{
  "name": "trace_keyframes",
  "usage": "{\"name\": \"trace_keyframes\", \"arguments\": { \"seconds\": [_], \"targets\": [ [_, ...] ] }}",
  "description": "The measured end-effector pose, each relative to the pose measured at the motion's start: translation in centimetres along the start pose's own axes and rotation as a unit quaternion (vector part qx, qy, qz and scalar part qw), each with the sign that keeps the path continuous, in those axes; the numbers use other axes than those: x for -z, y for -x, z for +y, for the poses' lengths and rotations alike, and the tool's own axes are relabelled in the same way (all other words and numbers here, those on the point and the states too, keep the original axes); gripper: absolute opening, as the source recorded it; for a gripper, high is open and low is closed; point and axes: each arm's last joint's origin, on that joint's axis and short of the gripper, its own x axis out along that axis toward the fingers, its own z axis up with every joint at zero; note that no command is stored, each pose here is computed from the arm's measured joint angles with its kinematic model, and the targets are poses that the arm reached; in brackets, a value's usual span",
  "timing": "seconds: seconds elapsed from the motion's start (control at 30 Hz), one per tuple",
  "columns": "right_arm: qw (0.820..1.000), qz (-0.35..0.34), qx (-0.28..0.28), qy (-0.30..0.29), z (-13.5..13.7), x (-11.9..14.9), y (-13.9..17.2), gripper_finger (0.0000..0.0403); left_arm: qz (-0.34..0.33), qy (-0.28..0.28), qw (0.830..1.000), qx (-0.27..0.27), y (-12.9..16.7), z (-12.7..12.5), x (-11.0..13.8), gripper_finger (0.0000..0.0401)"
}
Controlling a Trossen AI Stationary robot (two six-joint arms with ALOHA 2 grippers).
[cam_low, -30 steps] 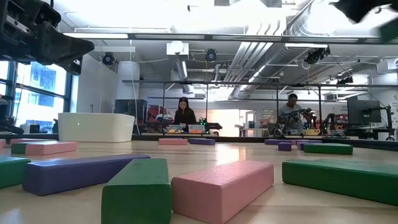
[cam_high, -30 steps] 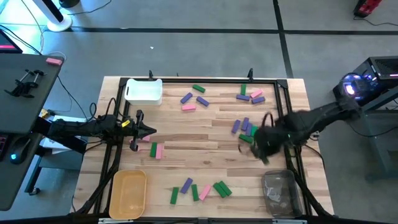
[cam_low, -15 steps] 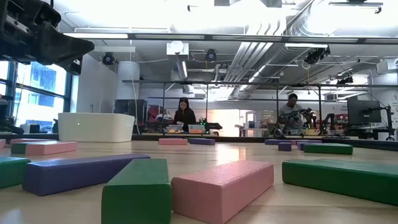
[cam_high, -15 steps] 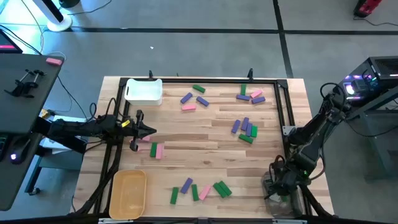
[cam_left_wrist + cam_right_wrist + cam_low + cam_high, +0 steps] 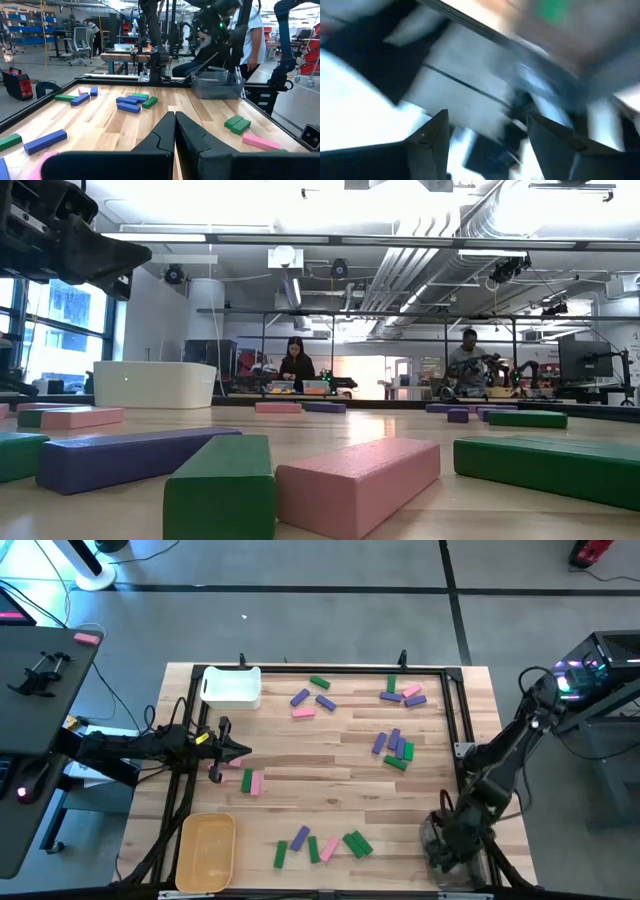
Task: Sort blocks
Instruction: Put the green wooden block into the black bin
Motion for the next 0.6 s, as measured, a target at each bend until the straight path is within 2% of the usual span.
{"name": "trace_keyframes", "arguments": {
  "seconds": [0.1, 0.17, 0.23, 0.33, 0.43, 0.53, 0.6],
  "targets": [
    [0.986, -0.121, -0.105, 0.035, 1.3, -1.8, 1.9, 0.0208, 0.000, 0.000, 1.000, 0.000, 0.0, 0.0, 0.0, 0.0000],
    [0.973, -0.189, -0.123, 0.051, 2.0, -3.9, 3.0, 0.0208, 0.000, 0.000, 1.000, 0.000, 0.0, 0.0, 0.0, 0.0000],
    [0.967, -0.228, -0.090, 0.070, 2.4, -6.7, 3.8, 0.0209, 0.000, 0.000, 1.000, 0.000, 0.0, 0.0, 0.0, 0.0000],
    [0.958, -0.271, -0.004, 0.089, 2.2, -11.3, 4.9, 0.0209, 0.000, 0.000, 1.000, 0.000, 0.0, 0.0, 0.0, 0.0000],
    [0.947, -0.305, 0.065, 0.077, 1.5, -16.1, 6.5, 0.0209, 0.000, 0.000, 1.000, 0.000, 0.0, 0.0, 0.0, 0.0000],
    [0.943, -0.306, 0.122, 0.053, 0.4, -20.3, 7.8, 0.0209, 0.000, 0.000, 1.000, 0.000, 0.0, 0.0, 0.0, 0.0000],
    [0.942, -0.288, 0.155, 0.076, -0.3, -22.4, 8.0, 0.0209, 0.000, 0.000, 1.000, 0.000, 0.0, 0.0, 0.0, 0.0000]
  ]
}}
